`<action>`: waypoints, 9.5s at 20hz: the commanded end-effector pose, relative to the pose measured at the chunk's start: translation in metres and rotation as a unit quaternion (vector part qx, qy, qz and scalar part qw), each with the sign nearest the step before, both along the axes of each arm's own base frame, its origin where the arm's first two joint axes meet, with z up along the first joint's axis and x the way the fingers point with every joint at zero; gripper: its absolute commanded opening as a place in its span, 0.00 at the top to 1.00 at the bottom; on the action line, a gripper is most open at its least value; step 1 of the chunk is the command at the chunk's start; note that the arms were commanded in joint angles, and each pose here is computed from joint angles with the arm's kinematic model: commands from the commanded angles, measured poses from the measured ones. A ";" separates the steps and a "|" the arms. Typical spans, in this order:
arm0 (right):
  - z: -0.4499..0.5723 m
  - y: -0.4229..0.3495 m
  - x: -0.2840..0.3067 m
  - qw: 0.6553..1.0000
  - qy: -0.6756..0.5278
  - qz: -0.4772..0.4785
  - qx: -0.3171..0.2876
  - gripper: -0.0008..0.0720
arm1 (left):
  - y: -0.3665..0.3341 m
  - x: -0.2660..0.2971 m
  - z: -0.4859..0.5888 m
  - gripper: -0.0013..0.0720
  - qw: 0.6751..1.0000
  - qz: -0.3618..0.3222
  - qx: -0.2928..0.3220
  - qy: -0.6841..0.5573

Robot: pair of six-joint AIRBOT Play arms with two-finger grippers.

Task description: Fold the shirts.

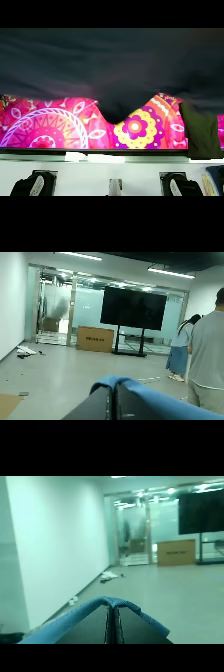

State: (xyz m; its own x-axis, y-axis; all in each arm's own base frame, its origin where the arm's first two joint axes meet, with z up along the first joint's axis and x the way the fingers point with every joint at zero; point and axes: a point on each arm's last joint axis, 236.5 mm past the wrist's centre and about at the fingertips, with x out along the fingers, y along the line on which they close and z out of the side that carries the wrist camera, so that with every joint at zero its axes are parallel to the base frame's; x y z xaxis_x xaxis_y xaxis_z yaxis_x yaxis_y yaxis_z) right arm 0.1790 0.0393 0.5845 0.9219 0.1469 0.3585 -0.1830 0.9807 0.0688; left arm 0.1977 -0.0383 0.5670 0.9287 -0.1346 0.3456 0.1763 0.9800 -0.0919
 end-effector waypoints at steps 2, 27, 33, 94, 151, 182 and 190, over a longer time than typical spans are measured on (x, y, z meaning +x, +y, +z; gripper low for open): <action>0.000 -0.011 0.019 1.000 0.010 -0.019 0.007 0.96 | 0.012 0.019 -0.034 0.93 0.995 0.036 0.048 0.074; -0.492 0.042 0.380 0.740 0.628 0.104 0.216 0.95 | -0.021 0.232 -0.568 0.93 0.763 -0.064 -0.235 0.598; -0.514 -0.002 0.319 0.677 0.719 0.081 0.137 0.40 | 0.034 0.155 -0.602 0.09 0.660 -0.056 -0.142 0.735; -0.052 -0.025 0.162 0.996 0.082 0.002 -0.027 0.95 | 0.017 0.108 -0.030 0.93 0.997 -0.025 0.012 0.069; -0.641 -0.045 0.207 0.529 0.848 -0.025 0.011 0.95 | 0.015 0.212 -0.615 0.93 0.554 -0.135 -0.062 0.819; -0.633 -0.043 0.081 0.509 0.860 0.011 0.029 0.36 | 0.028 0.021 -0.645 0.29 0.444 -0.123 -0.159 0.873; -0.625 -0.028 0.075 0.511 0.858 0.037 0.044 0.41 | 0.025 0.016 -0.666 0.26 0.456 -0.115 -0.153 0.869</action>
State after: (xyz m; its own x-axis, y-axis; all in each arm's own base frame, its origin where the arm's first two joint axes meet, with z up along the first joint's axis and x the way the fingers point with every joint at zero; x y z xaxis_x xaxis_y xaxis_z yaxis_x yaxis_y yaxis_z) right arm 0.2556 0.0063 -0.0424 -0.1211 0.2383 -0.9636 0.1842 0.9593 0.2141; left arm 0.2137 -0.0136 -0.0926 -0.2068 -0.5001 -0.8409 -0.3303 0.8447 -0.4211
